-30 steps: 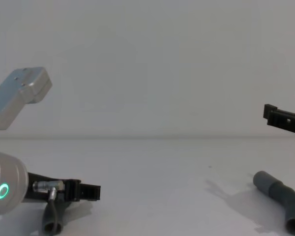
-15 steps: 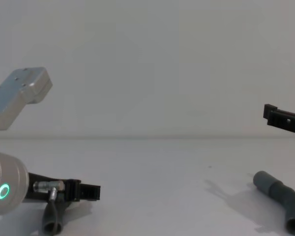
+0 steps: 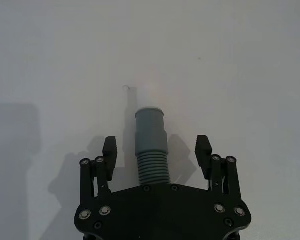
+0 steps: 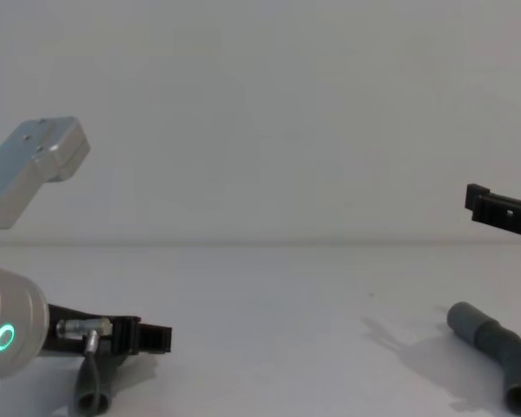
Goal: Use both hands to pick up one end of the pipe from the table, align the ends, and insert them.
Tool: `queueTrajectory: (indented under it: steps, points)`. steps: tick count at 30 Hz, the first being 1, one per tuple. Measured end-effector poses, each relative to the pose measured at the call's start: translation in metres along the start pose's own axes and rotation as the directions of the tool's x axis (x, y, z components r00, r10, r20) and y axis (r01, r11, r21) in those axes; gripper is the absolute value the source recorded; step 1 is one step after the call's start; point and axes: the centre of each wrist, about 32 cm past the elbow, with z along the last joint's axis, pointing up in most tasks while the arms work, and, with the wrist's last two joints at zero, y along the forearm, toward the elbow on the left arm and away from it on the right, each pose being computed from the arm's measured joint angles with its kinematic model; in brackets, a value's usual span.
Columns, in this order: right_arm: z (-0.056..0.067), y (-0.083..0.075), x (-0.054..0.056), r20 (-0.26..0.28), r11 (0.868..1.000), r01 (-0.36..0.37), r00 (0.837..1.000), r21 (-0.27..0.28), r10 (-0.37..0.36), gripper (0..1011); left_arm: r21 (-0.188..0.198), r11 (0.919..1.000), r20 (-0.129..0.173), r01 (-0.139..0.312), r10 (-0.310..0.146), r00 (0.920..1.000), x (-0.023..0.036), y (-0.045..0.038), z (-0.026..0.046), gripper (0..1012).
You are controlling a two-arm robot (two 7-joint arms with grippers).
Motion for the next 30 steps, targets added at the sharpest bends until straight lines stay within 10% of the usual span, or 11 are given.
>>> queueTrajectory:
  steps: [20, 30]
  points:
    - [0.0000, 0.0000, 0.0000, 0.000, 1.000, 0.000, 1.000, 0.000, 0.000, 1000, -0.001, 1.0000, 0.000, -0.004, 0.004, 1.0000, -0.0001, 0.0004, 0.0000, 336]
    - [0.0000, 0.0000, 0.0000, 0.000, 1.000, 0.000, 1.000, 0.000, 0.000, 1000, -0.001, 1.0000, 0.000, -0.004, 0.004, 1.0000, -0.0001, 0.0004, 0.0000, 327]
